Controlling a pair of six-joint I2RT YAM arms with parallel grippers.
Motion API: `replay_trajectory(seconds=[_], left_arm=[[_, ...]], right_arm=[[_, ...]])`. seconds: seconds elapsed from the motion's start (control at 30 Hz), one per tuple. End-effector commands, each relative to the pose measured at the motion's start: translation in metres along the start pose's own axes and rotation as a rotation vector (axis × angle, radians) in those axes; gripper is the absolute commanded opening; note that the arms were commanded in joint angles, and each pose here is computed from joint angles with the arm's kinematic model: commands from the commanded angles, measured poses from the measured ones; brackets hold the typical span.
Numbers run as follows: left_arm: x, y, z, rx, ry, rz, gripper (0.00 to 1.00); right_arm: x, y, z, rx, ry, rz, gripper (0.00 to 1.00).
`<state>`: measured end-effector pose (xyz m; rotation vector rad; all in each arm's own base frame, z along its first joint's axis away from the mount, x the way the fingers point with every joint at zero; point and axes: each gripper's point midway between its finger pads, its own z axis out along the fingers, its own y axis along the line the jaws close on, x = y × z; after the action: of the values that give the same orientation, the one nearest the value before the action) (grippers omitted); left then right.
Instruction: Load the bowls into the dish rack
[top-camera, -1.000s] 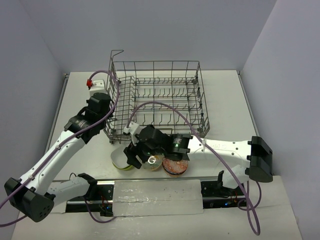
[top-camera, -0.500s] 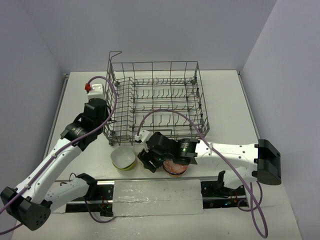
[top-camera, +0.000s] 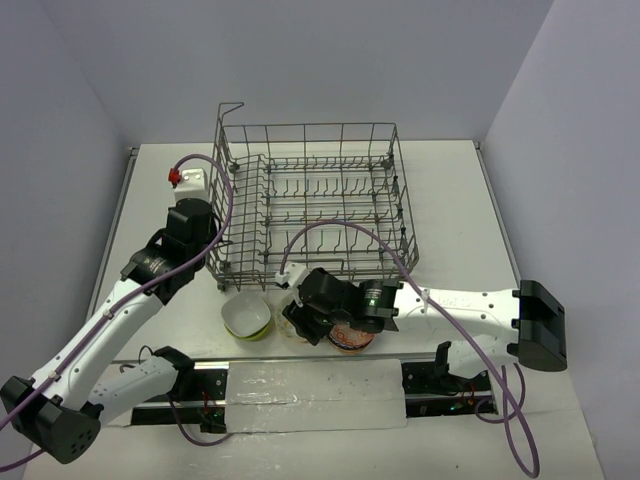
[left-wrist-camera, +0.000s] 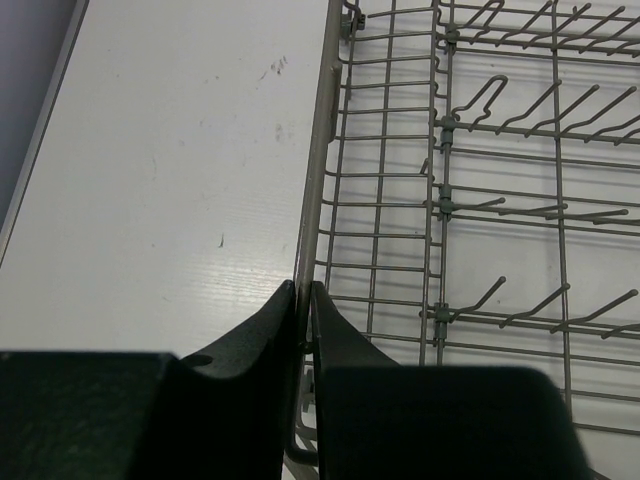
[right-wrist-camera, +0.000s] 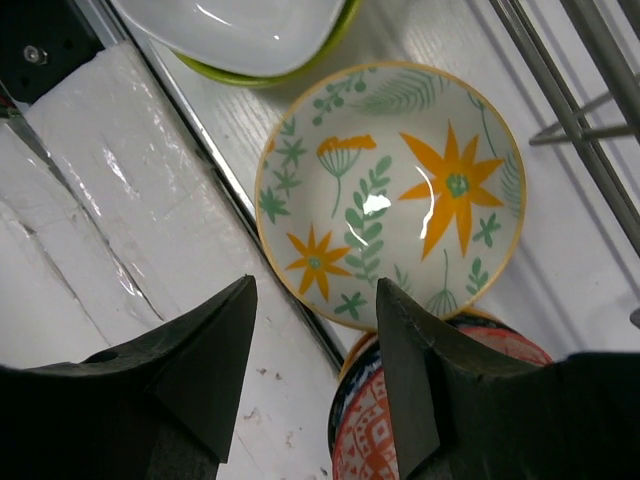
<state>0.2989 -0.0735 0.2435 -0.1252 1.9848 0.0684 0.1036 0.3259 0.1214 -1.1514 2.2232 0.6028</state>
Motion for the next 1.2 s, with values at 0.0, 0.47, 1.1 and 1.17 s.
replay_trajectory(seconds=[0.0,0.47,1.1,1.17], left_arm=[[0.006,0.009,0.0,-0.036,0.009,0.033,0.15],[0.01,0.005,0.002,-0.017,0.02,0.035,0.27],[0.011,0.001,0.003,0.0,0.028,0.038,0.28],[0.012,0.001,0.003,0.003,0.03,0.038,0.28]], right_arm=[[0.0,-0.006,-0.016,0.03,-0.047,0.024,0.59],[0.006,-0.011,-0.037,0.035,-0.113,0.057,0.57],[0.051,-0.015,-0.032,0.05,-0.003,0.159,0.5],[0.054,-0.014,-0.028,0.048,0.011,0.159,0.5]])
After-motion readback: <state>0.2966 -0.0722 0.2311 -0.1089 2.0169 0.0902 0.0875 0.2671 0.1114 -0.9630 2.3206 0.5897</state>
